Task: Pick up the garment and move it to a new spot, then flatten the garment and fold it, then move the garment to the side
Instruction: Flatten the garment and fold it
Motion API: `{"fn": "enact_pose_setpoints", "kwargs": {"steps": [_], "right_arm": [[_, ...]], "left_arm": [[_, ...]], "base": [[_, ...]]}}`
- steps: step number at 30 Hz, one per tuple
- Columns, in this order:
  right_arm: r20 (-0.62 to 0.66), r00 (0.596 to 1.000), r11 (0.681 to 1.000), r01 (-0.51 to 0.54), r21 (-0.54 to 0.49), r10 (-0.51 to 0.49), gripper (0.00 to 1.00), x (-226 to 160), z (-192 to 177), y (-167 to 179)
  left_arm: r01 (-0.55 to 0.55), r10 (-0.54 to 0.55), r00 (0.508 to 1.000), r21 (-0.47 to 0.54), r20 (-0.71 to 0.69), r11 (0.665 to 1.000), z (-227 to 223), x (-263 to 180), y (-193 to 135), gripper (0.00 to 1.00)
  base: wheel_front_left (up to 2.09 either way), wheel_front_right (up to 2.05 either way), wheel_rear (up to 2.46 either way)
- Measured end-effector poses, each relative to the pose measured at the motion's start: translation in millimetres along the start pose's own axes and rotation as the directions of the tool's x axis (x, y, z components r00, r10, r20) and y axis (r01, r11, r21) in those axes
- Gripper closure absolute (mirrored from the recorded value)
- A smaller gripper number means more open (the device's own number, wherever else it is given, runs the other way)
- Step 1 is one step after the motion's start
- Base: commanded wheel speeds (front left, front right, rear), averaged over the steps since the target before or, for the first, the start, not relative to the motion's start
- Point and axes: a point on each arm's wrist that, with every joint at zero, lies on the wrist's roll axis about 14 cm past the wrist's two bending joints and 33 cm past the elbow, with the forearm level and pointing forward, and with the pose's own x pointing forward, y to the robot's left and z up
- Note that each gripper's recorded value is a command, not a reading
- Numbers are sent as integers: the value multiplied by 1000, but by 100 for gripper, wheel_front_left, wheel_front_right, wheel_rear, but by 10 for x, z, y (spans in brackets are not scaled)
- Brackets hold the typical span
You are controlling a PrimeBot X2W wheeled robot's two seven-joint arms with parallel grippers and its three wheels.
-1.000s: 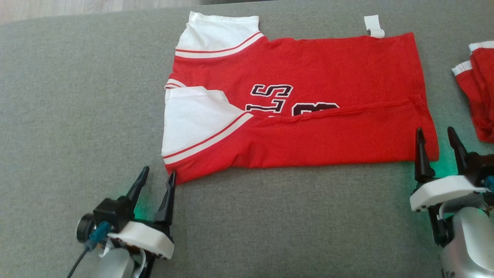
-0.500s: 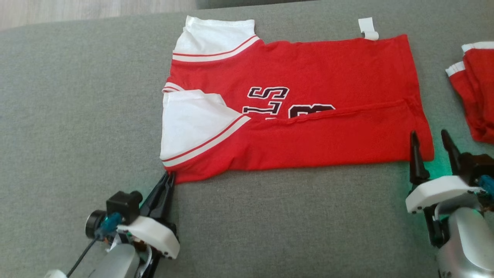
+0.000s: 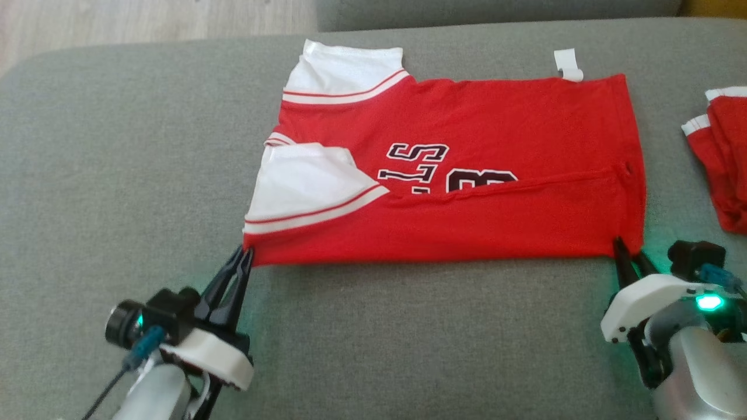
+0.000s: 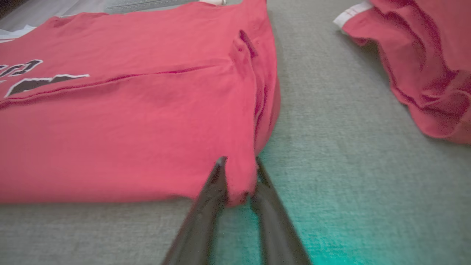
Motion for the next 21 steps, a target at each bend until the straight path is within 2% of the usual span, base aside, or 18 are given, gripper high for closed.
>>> {"fn": "enact_pose_setpoints", "kwargs": {"steps": [3,14,21], "right_arm": [[-10,1000,1000,-20,1,20,100,-41,5,42],[-78,996,999,-45,-12,44,100,-500,-228,-160],[-115,993,999,-20,-33,16,100,-791,-348,-354]], "left_arm": [[-6,6,1000,-4,2,1000,-16,-85,-29,100],[-53,52,999,-65,-11,996,-230,-679,-266,100],[-24,12,994,-115,-105,993,-463,-974,-549,100]], "base": [[0,0,0],[0,0,0],[0,0,0]]}}
